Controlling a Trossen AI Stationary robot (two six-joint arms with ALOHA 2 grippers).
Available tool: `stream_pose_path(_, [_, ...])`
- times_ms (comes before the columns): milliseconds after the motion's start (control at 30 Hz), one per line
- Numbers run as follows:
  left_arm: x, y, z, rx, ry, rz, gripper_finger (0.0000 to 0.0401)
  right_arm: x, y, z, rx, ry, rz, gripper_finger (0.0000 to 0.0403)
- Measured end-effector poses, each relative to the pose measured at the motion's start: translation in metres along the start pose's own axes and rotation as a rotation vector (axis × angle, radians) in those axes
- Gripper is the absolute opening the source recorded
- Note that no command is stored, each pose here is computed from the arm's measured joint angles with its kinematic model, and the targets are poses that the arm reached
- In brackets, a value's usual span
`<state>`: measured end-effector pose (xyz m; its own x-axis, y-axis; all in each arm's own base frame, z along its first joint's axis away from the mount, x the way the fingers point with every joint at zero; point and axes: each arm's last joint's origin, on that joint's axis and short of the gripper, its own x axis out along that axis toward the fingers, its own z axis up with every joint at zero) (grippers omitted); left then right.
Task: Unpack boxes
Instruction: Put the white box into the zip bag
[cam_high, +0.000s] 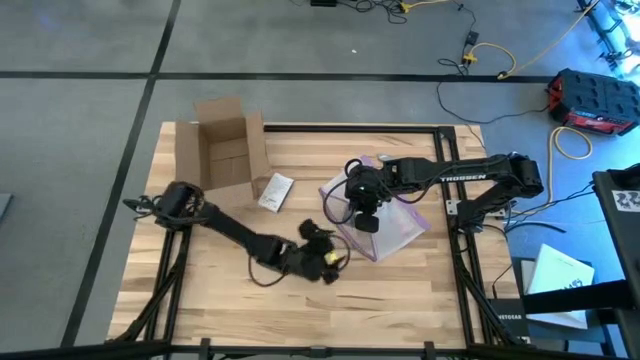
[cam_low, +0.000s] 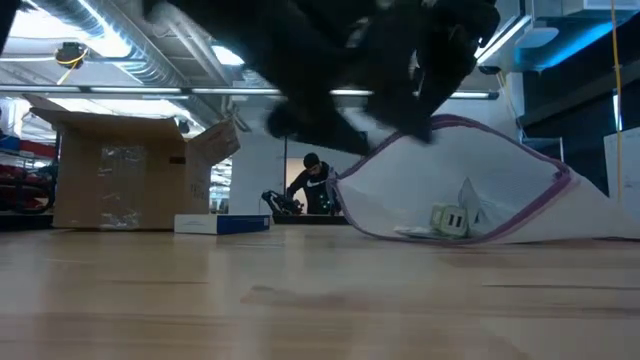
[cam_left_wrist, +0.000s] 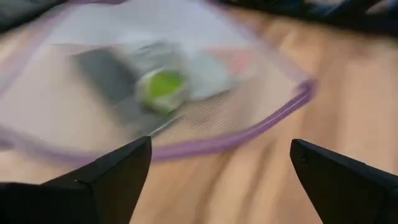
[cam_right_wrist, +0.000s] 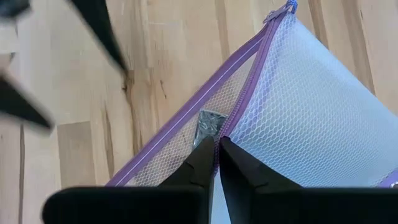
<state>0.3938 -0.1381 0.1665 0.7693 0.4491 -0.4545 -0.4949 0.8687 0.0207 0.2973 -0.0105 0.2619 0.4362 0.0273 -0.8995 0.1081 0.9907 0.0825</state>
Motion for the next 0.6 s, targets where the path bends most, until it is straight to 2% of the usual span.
stream_pose_path(100, [-0.024,-0.001,-0.013,0.035,0.073,0.07,0.0358,0.0,0.0,0.0,0.0,0.0,0.0,0.001])
stream_pose_path(200, [-0.043,-0.005,-0.032,0.014,0.145,0.104,0.0355,0.0,0.0,0.0,0.0,0.0,0.0,0.001])
stream_pose_path(433, [-0.086,-0.007,-0.059,-0.121,0.157,0.209,0.0355,0.0,0.0,0.0,0.0,0.0,-0.001,0.001])
stream_pose_path(600, [-0.113,-0.009,-0.069,-0.272,0.103,0.225,0.0355,0.0,0.0,0.0,0.0,0.0,-0.001,0.001])
